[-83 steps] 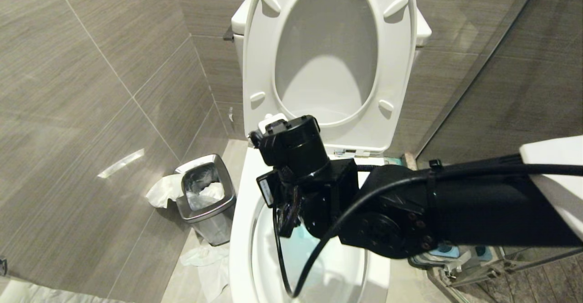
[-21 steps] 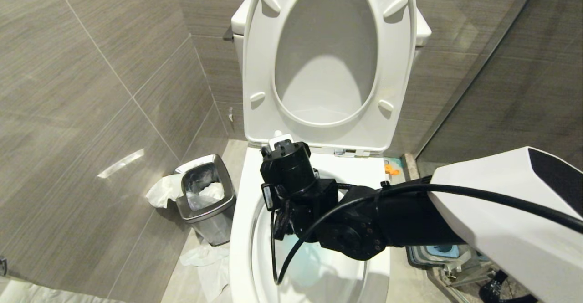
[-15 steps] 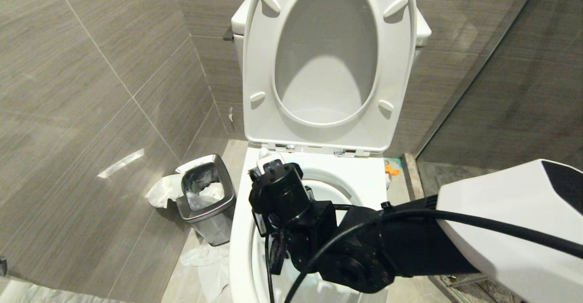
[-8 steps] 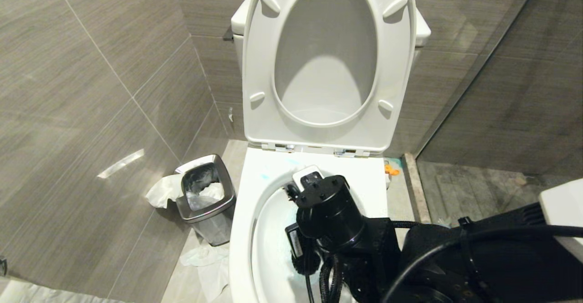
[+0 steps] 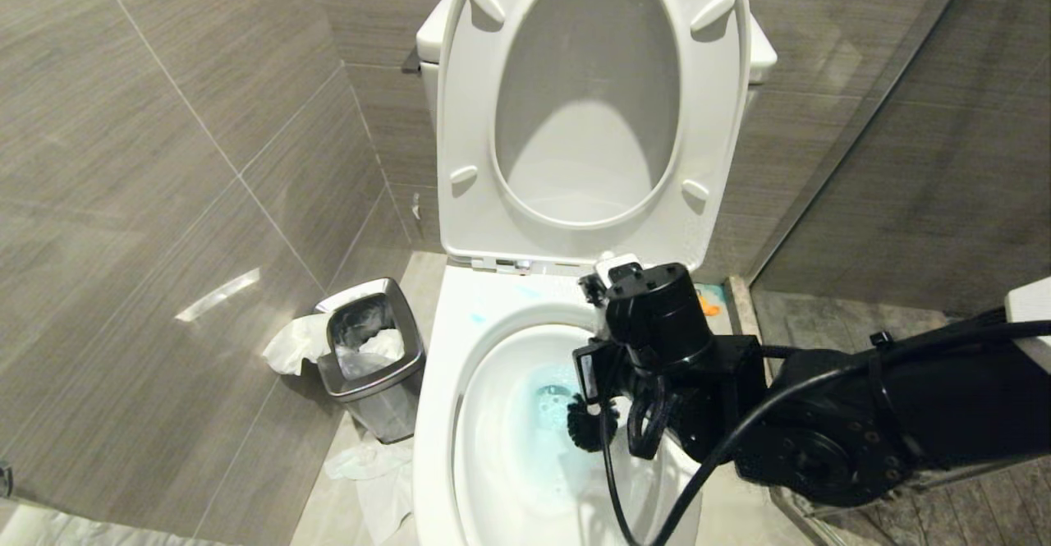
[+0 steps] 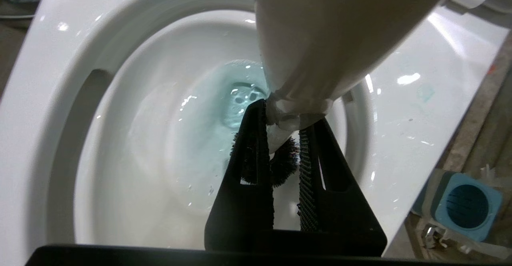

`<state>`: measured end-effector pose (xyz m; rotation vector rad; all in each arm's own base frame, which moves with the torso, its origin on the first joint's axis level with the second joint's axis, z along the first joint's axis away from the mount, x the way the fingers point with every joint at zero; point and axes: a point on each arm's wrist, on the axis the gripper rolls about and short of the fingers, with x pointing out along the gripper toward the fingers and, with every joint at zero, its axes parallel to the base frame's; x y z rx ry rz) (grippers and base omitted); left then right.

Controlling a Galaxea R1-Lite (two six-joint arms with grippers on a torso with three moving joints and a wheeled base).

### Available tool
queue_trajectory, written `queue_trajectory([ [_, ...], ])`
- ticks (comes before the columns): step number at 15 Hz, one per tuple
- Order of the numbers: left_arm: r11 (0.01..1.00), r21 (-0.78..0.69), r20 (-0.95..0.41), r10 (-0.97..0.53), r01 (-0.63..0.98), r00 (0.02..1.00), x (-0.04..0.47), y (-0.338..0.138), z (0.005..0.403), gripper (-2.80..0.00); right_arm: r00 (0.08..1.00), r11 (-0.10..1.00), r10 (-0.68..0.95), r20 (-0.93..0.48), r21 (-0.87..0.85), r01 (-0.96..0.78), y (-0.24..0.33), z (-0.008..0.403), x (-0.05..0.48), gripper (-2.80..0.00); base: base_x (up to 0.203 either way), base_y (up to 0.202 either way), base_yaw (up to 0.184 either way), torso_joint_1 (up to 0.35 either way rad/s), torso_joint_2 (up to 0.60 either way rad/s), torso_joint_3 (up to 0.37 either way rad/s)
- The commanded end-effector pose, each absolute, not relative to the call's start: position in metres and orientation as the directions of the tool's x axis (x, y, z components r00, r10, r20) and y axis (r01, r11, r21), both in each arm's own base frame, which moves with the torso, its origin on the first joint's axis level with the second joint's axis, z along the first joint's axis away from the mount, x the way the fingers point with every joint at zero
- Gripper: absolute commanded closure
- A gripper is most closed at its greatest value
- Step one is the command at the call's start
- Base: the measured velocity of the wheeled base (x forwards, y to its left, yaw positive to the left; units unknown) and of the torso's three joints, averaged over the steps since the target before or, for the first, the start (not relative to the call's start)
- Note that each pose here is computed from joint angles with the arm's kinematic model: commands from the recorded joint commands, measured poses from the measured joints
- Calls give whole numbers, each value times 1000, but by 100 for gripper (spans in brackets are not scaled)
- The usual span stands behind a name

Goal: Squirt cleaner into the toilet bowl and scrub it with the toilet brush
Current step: Scrub the toilet bowl

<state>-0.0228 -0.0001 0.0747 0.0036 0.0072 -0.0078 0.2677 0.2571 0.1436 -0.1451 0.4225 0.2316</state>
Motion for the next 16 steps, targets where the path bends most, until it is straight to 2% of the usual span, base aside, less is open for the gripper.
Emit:
queue_trajectory([
  [1, 1000, 3, -12, -8, 8, 1000, -22, 0, 74, 0, 899, 973, 164, -406, -83, -215, 252, 146, 284, 0, 0, 0, 0, 0, 0, 0],
  [10, 1000, 3, -11, -8, 8, 1000, -23, 0, 74, 0, 927, 974, 180, -330, -72, -215, 299, 136, 339, 0, 0, 0, 0, 0, 0, 0],
  [13, 1000, 3, -12, -8, 8, 1000, -22, 0, 74, 0, 929, 966, 226, -293, -59, -254, 327, 138, 341, 0, 0, 0, 0, 0, 0, 0],
  [16, 1000, 3, -12, -8, 8, 1000, -22, 0, 74, 0, 911, 946, 286, -298, -62, -317, 352, 137, 320, 0, 0, 0, 0, 0, 0, 0],
])
